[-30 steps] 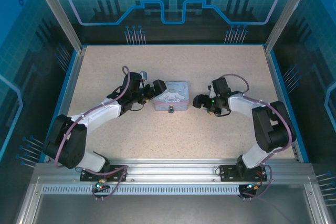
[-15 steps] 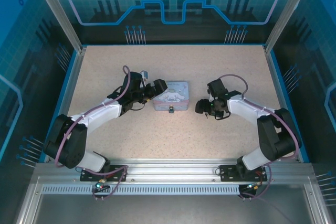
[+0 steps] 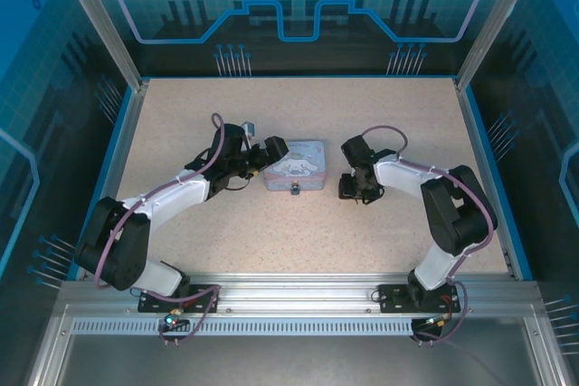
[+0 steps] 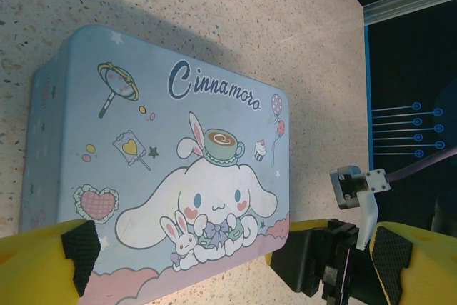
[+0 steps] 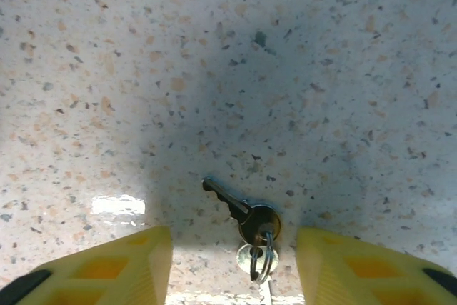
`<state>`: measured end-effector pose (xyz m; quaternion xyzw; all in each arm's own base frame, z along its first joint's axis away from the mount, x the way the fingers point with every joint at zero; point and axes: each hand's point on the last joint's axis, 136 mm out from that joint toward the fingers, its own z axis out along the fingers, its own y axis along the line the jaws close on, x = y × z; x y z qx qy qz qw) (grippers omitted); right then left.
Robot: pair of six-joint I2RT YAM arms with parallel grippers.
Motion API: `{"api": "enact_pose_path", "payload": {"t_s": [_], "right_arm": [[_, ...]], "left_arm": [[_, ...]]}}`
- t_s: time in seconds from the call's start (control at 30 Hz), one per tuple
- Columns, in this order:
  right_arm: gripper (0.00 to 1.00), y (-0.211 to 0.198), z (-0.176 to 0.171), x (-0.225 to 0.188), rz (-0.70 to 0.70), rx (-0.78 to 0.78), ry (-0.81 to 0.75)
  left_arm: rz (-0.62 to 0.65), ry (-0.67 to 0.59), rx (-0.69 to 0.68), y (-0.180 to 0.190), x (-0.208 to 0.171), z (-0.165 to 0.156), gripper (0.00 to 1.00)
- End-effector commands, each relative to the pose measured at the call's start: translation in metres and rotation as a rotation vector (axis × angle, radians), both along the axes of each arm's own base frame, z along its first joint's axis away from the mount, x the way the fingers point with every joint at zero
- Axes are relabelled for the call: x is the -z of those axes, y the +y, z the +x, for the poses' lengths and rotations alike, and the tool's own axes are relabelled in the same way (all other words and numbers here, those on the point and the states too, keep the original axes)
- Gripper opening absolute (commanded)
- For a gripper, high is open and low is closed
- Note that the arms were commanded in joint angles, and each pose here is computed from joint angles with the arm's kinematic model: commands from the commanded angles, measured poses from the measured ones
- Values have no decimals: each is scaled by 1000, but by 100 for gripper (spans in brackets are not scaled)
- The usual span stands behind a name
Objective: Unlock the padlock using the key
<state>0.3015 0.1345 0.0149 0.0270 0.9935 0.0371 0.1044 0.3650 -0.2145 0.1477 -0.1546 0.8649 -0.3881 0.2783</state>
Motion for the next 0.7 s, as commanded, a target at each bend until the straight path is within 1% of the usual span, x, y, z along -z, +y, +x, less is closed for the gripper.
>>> {"api": "enact_pose_path", "payload": {"t_s": [0.0, 0.13, 0.17, 0.23, 0.3, 0.37, 0.43, 0.53, 0.67], "right_arm": [[47, 1, -3, 4, -34, -15, 23], [45, 0, -4, 4, -40, -13, 28], [41, 0, -4, 3, -39, -14, 28], [40, 1, -5, 3, -39, -15, 28], [35, 1, -5, 4, -40, -15, 30], [34, 2, -7, 5, -40, -14, 34], [31, 3, -8, 5, -41, -14, 35], [29, 3, -9, 9, -45, -17, 43], [19, 3, -9, 13, -50, -15, 49]], "left_arm": [[-19, -33, 23, -7, -16, 2, 99], [-21, -32, 22, -8, -16, 3, 99], [-21, -33, 22, -8, -16, 3, 99], [-22, -32, 21, -7, -16, 3, 99], [-24, -34, 20, -7, -17, 3, 99], [-24, -32, 20, -8, -17, 3, 99], [-23, -28, 18, -7, -16, 3, 99], [-20, -14, 10, -6, -13, 3, 99], [-24, -13, 8, -6, -15, 2, 99]]}}
